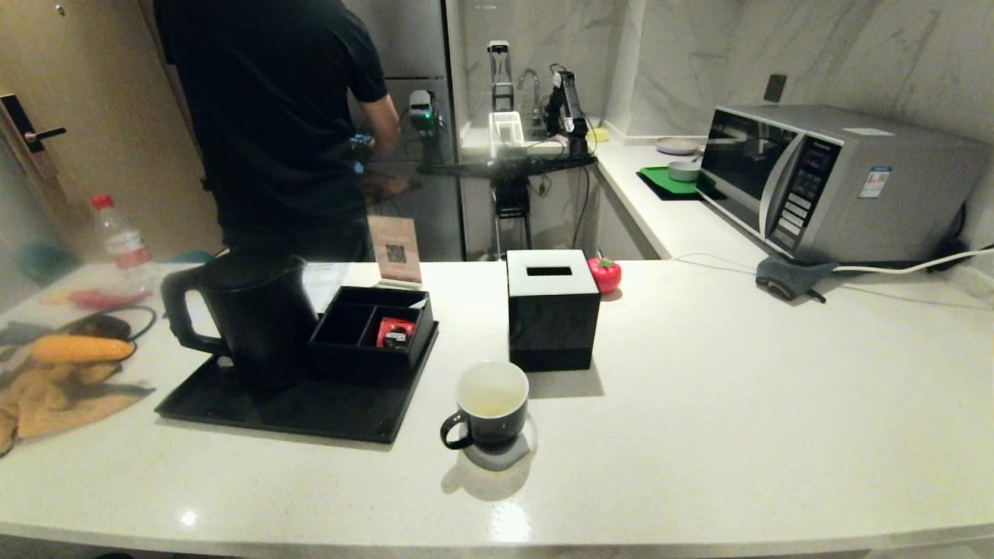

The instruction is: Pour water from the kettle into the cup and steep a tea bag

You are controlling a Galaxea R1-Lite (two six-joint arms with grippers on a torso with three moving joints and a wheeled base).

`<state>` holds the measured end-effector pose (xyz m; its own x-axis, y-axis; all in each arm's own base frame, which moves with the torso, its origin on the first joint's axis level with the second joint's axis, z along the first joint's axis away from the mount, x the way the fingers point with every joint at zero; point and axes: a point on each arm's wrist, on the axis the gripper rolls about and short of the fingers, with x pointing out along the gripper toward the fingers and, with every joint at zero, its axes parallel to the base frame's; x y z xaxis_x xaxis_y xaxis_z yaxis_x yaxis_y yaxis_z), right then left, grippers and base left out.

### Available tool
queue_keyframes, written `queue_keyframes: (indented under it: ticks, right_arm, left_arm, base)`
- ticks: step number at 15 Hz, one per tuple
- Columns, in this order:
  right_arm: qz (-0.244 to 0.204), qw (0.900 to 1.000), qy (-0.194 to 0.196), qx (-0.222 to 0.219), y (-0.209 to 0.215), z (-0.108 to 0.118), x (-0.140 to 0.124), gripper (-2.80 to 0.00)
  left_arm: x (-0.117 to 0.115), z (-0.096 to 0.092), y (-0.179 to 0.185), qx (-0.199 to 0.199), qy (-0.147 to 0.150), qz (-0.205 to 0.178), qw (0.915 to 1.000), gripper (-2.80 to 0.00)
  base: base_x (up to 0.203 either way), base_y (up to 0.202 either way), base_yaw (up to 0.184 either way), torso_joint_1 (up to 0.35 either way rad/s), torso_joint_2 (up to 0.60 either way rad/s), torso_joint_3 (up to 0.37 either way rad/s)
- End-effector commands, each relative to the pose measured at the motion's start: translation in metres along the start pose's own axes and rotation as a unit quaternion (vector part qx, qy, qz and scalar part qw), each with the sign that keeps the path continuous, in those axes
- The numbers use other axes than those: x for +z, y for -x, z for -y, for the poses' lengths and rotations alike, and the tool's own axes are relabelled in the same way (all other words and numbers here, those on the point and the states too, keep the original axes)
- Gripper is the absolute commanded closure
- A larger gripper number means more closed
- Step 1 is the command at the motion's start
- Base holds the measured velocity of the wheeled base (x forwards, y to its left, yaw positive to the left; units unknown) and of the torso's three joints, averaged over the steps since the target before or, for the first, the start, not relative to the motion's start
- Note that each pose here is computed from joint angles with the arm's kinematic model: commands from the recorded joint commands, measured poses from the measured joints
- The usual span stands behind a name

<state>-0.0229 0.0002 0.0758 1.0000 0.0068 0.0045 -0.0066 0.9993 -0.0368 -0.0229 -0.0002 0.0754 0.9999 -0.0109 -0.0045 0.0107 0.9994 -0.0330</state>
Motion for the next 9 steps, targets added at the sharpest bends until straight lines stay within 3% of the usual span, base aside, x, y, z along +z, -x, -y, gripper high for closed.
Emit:
queue_keyframes:
  ticks: [1,9]
  right_arm:
    - [0.0,1.0,-0.001,0.0,-0.0001,0.0,0.0001,0.0]
    - [0.0,1.0,-0.01,-0.001,-0.0001,0.0,0.0001,0.0]
  left_arm:
    - [-0.0001,0.0,0.0,0.0,0.0,0.0,1.0,0.0]
    - [-0.0001,0.0,0.0,0.0,0.0,0.0,1.0,0.0]
  base:
    - [0.0,0.0,0.0,0.0,0.0,0.0]
    - [0.0,0.0,0.0,0.0,0.0,0.0]
